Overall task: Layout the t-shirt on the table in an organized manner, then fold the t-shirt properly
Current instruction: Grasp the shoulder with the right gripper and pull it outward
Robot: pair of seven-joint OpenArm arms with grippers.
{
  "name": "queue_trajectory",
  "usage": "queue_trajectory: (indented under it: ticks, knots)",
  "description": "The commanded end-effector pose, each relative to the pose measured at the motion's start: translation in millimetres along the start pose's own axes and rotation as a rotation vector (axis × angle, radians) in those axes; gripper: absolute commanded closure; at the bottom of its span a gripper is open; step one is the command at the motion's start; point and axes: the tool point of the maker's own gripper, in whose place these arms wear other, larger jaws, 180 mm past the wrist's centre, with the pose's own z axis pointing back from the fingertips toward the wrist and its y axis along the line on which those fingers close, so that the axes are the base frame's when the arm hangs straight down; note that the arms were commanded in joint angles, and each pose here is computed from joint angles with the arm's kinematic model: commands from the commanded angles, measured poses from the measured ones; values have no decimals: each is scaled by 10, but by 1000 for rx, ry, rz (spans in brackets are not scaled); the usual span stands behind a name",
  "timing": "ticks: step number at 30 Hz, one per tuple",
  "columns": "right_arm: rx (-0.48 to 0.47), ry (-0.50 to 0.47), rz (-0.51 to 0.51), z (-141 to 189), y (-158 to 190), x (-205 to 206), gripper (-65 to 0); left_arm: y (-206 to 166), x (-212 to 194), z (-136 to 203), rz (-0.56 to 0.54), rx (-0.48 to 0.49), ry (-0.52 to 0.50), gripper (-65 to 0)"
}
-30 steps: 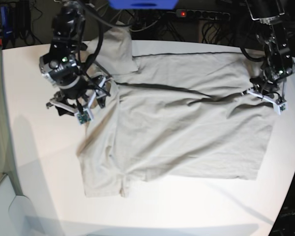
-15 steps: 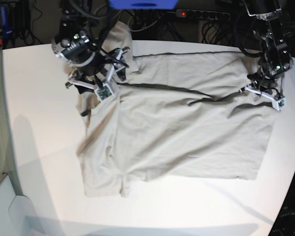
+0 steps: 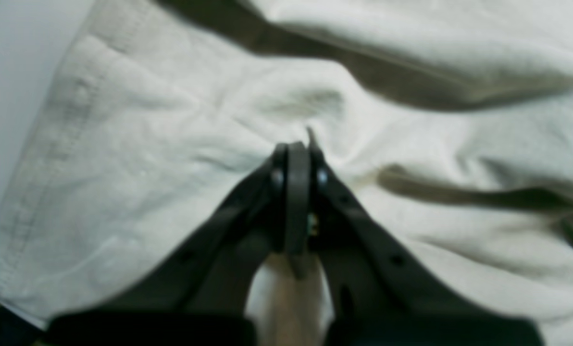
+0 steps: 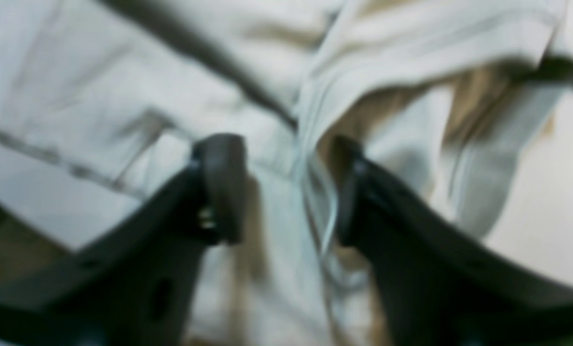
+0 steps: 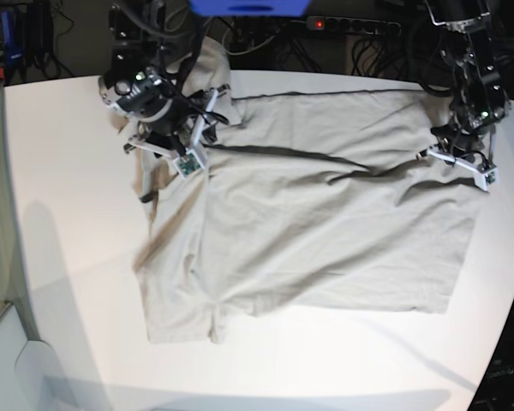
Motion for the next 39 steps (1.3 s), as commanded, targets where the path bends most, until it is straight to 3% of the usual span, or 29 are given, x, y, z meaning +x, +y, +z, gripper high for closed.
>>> queue_trajectory:
  ticks: [1,7,11,17,25,35,39]
  knots:
    - [-3,-32,12,5,-53,95,-159,56,-76,13,-10,18,42,-4]
    - [-62,-39,84,2,-396,211,-1,61,-72,14,-11,19,42,-4]
    - [-133,-61,131,55,-744,383,0,69,-75,15,-12,21,42,-4]
    - [-258,-95,87,139,-1387,615,0,69,-75,15,-12,21,42,-4]
    - [-295,-29,59,-21,-1983,640,0,93,-130,23,-14,25,54,-4]
    - [-304,-65,39,-100,-2327,1104,-141,77,-108,29,-14,22,47,-4]
    - [-327,-39,43,-37,-2424,1067,-208,71,-98,35,-12,22,43,-4]
